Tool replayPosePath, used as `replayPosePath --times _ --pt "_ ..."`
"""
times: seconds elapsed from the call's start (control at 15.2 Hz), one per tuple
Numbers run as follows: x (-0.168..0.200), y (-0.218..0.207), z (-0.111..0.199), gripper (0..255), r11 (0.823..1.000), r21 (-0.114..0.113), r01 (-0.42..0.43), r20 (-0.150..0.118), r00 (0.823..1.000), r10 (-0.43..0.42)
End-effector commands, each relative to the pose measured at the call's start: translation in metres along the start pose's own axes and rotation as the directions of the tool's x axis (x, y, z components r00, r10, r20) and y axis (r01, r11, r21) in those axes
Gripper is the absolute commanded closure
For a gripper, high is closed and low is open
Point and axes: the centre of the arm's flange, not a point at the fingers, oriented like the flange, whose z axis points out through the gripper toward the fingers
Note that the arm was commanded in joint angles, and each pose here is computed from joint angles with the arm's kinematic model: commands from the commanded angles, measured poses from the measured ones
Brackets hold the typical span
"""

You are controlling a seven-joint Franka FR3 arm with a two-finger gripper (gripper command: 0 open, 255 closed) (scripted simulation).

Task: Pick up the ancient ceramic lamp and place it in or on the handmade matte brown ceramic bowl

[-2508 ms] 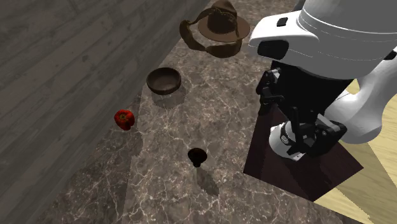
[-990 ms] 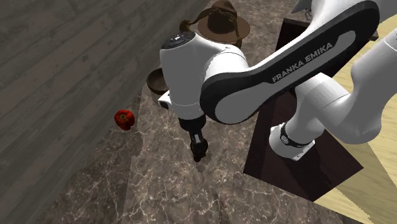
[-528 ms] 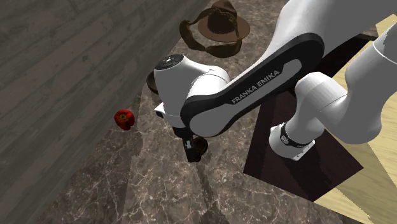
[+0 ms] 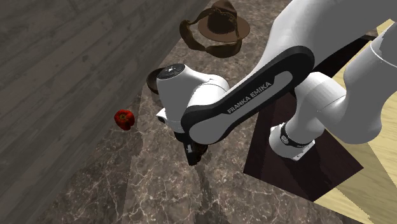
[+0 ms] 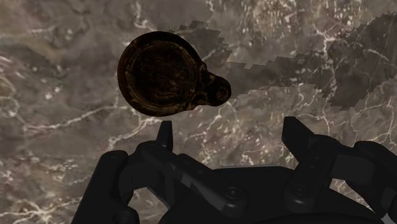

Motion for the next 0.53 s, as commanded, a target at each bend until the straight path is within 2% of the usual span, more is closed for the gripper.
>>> replayPosePath --times 0.0,0.13,0.2,0.46 --pt "0.0 0.0001 0.0003 0 1.0 0.0 0.0 0.0 1.0 0.0" --pt "0.0 0.0001 0.0002 0 1.0 0.0 0.0 0.0 1.0 0.0" --pt "0.0 0.0001 0.0002 255 1.0 0.0 0.0 0.0 1.0 0.0" --pt "0.0 0.0001 0.0002 255 1.0 0.0 0.0 0.0 1.0 0.0"
